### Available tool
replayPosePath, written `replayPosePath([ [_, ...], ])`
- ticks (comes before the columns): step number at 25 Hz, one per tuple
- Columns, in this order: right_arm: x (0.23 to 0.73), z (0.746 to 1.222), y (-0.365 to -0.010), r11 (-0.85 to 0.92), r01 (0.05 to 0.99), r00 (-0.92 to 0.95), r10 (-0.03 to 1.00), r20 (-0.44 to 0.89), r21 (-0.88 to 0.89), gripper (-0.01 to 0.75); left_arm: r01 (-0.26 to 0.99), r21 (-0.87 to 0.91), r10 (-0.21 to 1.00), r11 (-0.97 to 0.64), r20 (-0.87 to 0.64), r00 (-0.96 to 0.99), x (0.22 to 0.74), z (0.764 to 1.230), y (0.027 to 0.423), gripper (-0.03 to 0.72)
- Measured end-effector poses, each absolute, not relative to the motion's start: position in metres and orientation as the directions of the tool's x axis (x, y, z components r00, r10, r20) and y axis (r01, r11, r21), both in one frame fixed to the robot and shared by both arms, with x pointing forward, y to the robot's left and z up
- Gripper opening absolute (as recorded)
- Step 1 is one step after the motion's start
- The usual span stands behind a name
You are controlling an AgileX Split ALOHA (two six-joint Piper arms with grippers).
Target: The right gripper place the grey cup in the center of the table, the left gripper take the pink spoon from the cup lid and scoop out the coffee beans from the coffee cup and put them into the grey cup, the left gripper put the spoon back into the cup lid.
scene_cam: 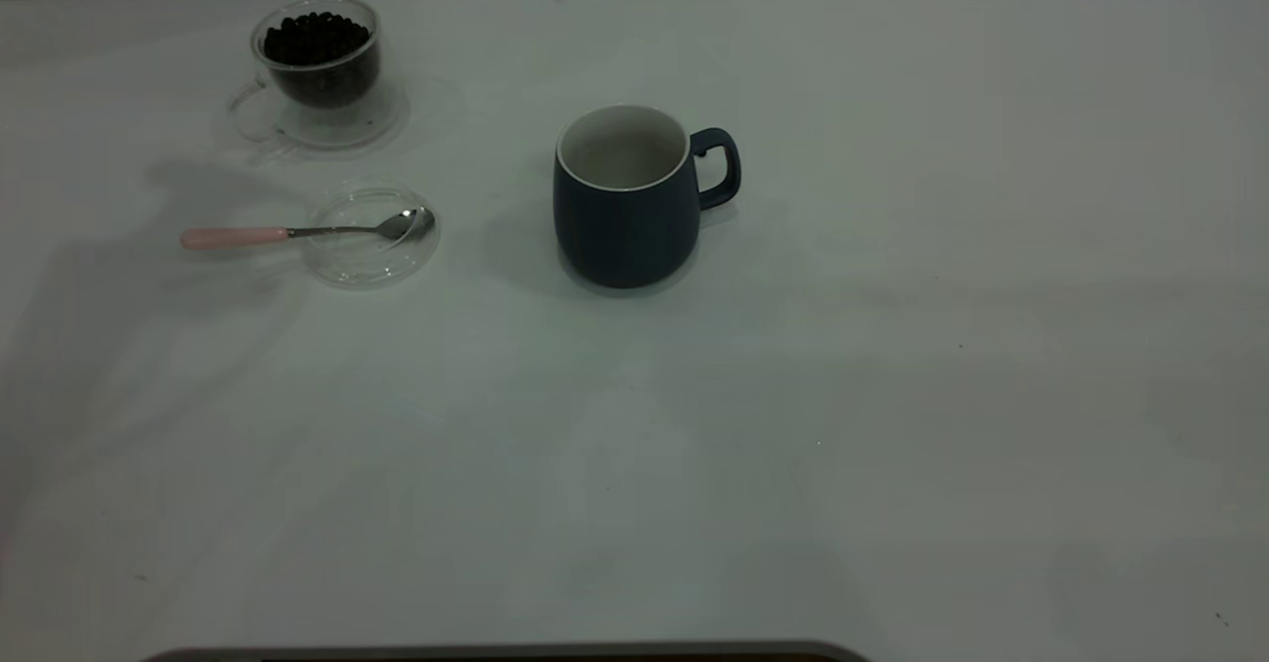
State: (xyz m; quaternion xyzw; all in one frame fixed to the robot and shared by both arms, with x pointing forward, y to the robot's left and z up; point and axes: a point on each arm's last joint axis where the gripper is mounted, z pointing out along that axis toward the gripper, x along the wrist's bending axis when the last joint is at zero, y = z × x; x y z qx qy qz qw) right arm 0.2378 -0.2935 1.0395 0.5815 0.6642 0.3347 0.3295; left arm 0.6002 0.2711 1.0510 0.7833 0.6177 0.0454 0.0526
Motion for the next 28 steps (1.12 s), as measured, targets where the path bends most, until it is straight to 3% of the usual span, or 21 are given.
replayPosePath([
  [4, 0.238, 1.040, -0.293, 0.100, 0.552, -0.107, 0.993, -0.048, 0.828, 0.588, 0.983, 0.151, 0.989, -0.106, 0.116, 0.089, 0.584, 1.075, 0.272, 0.505],
  [10, 0.238, 1.040, -0.293, 0.100, 0.552, -0.107, 0.993, -0.048, 0.828, 0.588, 0.981, 0.194, 0.997, 0.015, 0.071, -0.029, 0.557, 1.091, 0.273, 0.505],
  [22, 0.238, 1.040, -0.293, 0.100, 0.552, -0.107, 0.993, -0.048, 0.828, 0.588, 0.989, 0.149, 0.999, -0.017, 0.031, 0.012, 0.466, 1.083, 0.278, 0.505],
  [28, 0.238, 1.040, -0.293, 0.100, 0.552, -0.107, 0.993, -0.048, 0.828, 0.588, 0.988, 0.151, 1.000, -0.021, -0.013, 0.024, 0.386, 1.062, 0.284, 0.505],
])
